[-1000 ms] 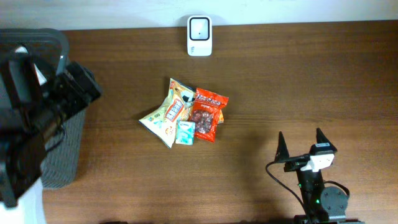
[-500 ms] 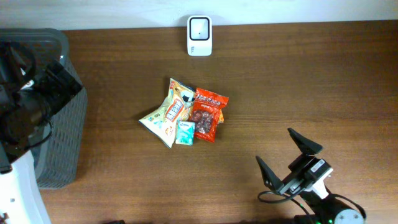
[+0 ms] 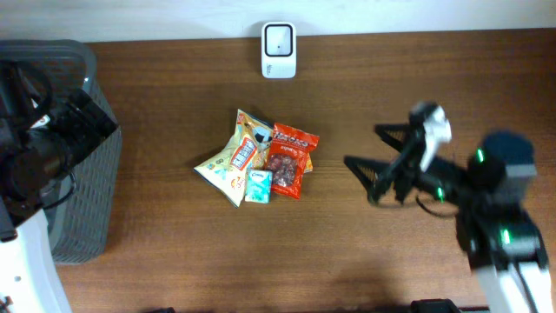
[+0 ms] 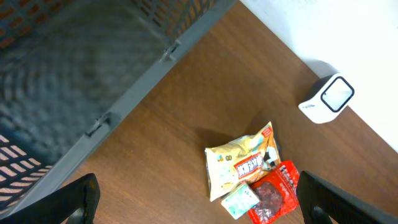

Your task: Scan the item barcode

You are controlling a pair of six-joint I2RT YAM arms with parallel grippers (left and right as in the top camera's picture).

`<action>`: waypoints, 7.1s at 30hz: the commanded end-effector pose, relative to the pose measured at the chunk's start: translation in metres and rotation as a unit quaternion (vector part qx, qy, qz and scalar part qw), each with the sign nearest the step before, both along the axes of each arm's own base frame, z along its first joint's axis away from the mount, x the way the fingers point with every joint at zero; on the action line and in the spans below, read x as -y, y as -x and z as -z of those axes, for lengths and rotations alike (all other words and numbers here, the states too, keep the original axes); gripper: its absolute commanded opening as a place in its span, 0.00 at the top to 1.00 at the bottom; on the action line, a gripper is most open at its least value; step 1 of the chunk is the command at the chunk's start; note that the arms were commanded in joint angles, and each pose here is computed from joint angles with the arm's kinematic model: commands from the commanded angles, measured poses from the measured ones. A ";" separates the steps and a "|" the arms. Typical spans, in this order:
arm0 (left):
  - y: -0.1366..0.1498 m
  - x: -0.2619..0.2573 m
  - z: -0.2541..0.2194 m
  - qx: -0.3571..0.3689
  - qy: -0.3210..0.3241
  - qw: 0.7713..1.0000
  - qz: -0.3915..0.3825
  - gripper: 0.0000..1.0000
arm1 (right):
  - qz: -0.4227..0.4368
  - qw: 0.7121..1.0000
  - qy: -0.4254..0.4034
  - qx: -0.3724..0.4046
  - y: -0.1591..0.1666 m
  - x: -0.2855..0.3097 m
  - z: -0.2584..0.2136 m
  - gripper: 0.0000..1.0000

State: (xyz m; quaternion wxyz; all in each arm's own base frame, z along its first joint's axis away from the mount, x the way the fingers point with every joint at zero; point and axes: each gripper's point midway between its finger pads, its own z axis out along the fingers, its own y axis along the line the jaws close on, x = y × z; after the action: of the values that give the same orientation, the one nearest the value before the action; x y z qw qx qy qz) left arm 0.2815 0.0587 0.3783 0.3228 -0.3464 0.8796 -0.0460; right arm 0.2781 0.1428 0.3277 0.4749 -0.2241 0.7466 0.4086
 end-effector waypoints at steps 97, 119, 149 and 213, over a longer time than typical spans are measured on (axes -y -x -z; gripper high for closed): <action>0.000 -0.001 0.000 0.002 0.006 1.000 -0.006 0.01 | 0.509 0.670 0.468 -0.269 -0.110 0.101 0.248 0.95; 0.000 -0.001 0.000 0.002 0.006 1.000 -0.006 0.01 | 0.374 0.805 0.348 -0.302 -0.150 0.022 0.164 0.07; 0.000 -0.001 0.000 0.002 0.006 1.000 -0.006 0.01 | 0.114 0.816 0.310 -0.475 -0.113 -0.017 0.256 0.95; 0.000 -0.001 0.000 0.002 0.006 1.000 -0.006 0.01 | 0.077 0.868 0.233 -0.431 -0.151 0.047 0.313 0.00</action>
State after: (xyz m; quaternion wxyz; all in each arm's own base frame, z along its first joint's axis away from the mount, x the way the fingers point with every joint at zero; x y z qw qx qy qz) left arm 0.2814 0.0585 0.3783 0.3225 -0.3461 0.8798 -0.0467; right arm 0.4358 0.0759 0.0257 0.0821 -0.0419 0.9773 0.1908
